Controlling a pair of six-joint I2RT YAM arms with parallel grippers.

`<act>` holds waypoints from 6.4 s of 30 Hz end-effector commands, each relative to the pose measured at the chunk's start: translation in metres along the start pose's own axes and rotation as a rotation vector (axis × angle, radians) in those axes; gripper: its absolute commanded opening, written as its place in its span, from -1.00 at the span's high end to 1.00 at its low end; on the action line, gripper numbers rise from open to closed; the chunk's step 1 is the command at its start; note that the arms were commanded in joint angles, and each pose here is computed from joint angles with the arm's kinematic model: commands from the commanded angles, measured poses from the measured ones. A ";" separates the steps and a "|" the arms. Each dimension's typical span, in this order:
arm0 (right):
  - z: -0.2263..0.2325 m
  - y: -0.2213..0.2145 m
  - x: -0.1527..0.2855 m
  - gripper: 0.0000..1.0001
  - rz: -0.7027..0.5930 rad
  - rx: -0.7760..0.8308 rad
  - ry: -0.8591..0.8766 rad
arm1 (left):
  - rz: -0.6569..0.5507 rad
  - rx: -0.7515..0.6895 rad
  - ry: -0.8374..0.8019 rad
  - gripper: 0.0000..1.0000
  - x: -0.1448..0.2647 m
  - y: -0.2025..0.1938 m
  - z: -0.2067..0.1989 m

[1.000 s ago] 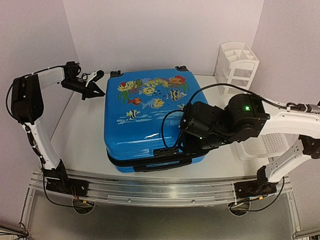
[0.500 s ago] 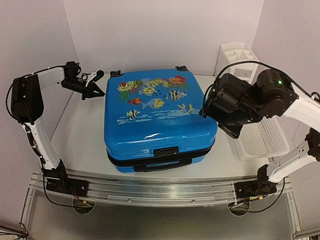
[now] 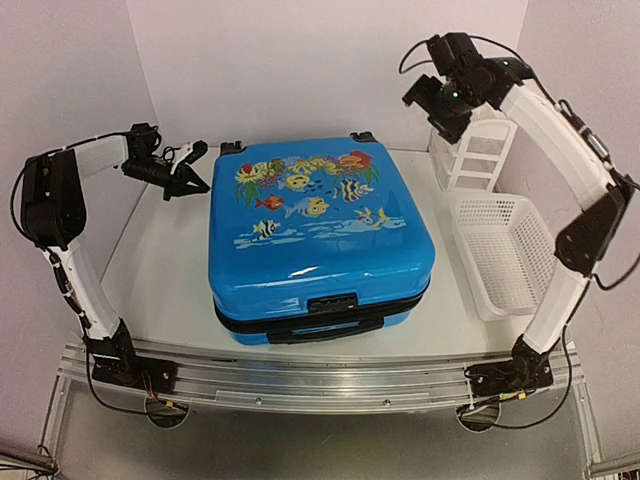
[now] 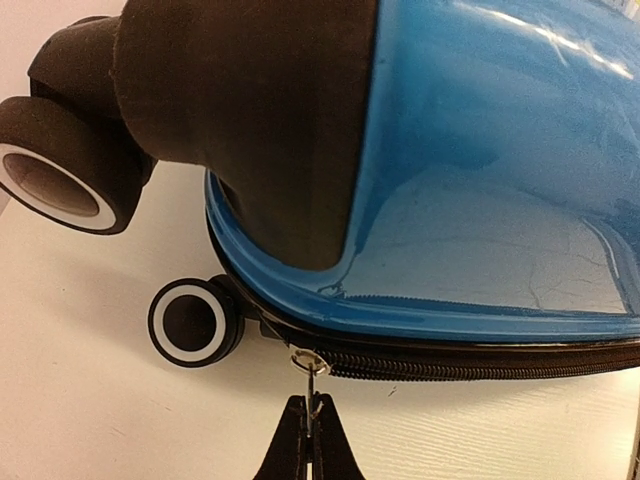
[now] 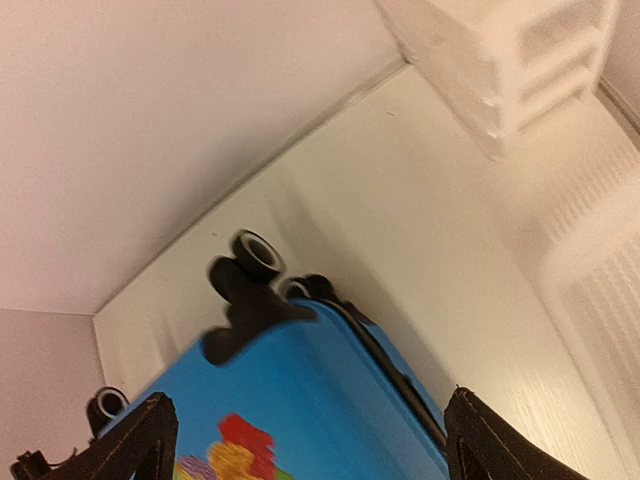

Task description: Open, take out, and arrange the luggage

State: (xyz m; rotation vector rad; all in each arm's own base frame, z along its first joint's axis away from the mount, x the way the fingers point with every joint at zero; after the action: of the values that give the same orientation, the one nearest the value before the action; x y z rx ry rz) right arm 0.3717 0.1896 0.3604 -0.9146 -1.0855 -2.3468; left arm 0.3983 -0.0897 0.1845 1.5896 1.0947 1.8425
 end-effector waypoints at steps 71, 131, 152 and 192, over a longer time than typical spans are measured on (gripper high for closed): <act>0.018 -0.061 0.021 -0.42 0.012 0.273 0.031 | 0.023 0.304 0.068 1.00 0.069 -0.025 -0.093; -0.029 -0.127 -0.161 0.38 0.303 -0.001 -0.014 | -0.176 0.437 0.231 1.00 0.045 -0.013 -0.100; -0.078 -0.150 -0.107 0.22 0.439 0.028 -0.026 | -0.232 0.516 0.370 1.00 0.046 -0.016 -0.080; -0.151 -0.204 -0.162 1.00 0.577 0.045 -0.192 | -0.198 0.324 0.411 1.00 0.062 -0.022 -0.048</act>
State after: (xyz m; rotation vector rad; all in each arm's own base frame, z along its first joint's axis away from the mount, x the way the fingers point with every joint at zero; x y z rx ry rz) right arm 0.3307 0.2692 0.1061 -0.9713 -0.6482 -1.9639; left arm 0.3120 -0.0486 0.1757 1.3798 1.9271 1.8742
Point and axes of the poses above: each gripper's point midway between its finger pads, its own x axis back along the fingers, its own z axis along the line the jaws close on, y = z × x, the point moved 6 cm from there along x, back along the fingers
